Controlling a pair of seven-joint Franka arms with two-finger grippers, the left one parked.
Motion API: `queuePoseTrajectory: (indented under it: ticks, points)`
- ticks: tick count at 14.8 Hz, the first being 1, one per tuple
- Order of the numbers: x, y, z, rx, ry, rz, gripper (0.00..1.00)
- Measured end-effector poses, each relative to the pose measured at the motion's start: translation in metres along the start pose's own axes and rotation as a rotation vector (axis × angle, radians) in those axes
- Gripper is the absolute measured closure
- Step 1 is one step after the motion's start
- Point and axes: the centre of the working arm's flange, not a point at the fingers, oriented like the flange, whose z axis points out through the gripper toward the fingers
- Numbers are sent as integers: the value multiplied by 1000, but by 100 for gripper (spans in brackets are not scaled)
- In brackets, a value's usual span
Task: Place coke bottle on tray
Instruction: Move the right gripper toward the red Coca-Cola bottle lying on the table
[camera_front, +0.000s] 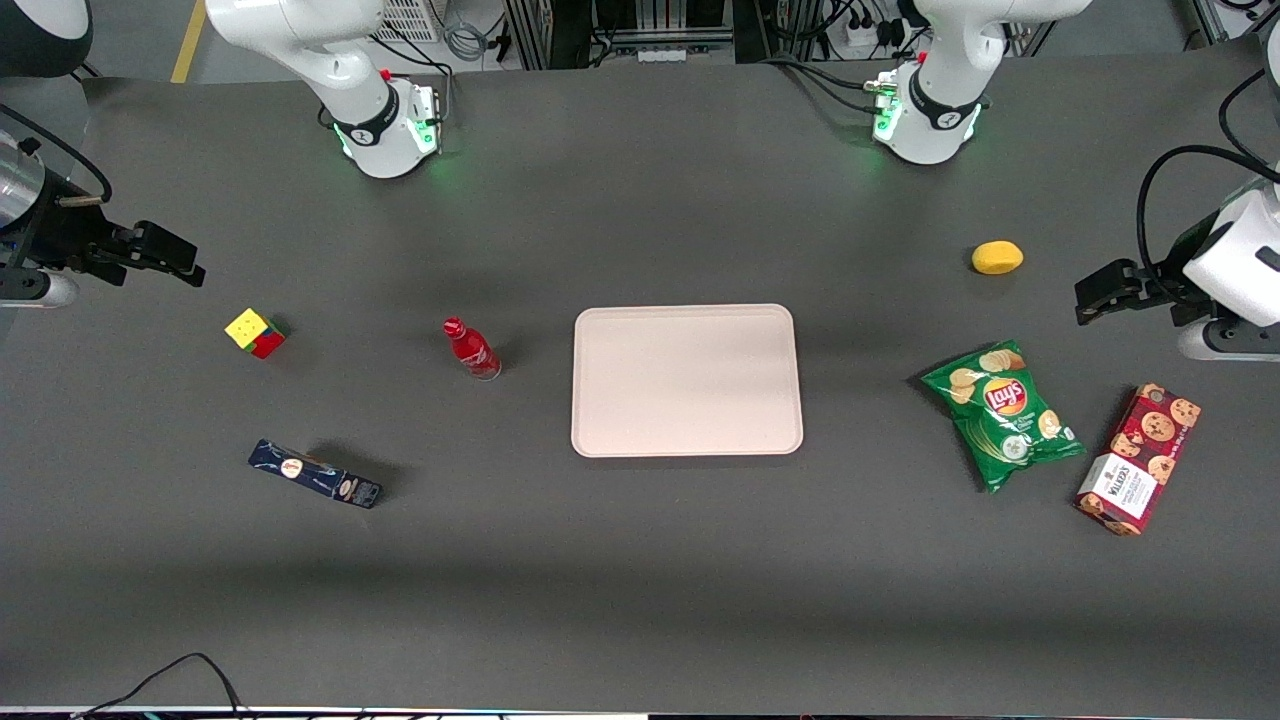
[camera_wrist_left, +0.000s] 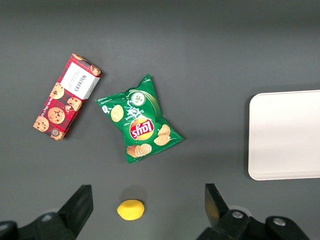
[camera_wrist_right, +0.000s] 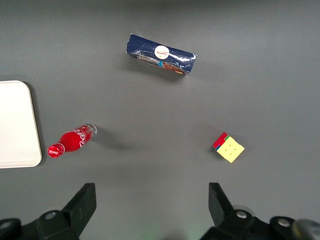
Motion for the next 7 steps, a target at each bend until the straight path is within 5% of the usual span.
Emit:
queuePoseTrajectory:
  ticks: [7]
  points:
    - [2, -7, 4, -2, -6, -13, 0]
